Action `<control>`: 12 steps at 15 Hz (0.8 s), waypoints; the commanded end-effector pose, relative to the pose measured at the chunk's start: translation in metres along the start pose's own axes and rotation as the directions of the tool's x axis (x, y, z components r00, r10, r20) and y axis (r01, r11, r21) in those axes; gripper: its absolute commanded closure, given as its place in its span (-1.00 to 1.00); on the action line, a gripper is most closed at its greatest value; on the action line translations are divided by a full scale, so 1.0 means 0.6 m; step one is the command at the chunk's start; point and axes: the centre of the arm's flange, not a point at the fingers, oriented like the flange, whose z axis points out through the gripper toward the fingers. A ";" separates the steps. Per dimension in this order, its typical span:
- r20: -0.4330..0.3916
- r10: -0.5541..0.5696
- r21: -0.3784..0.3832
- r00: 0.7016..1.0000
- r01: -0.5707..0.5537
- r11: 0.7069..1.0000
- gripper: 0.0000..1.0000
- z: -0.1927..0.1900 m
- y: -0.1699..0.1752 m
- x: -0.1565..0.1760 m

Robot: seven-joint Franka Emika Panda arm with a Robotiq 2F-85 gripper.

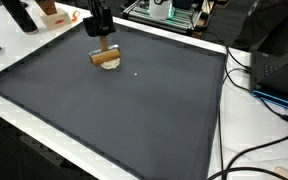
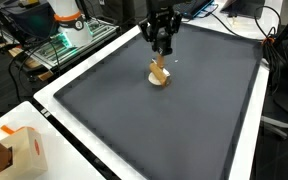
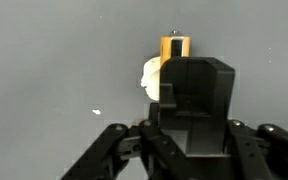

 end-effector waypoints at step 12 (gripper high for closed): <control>-0.038 -0.108 -0.063 0.993 0.105 0.992 0.52 0.026 0.053 -0.017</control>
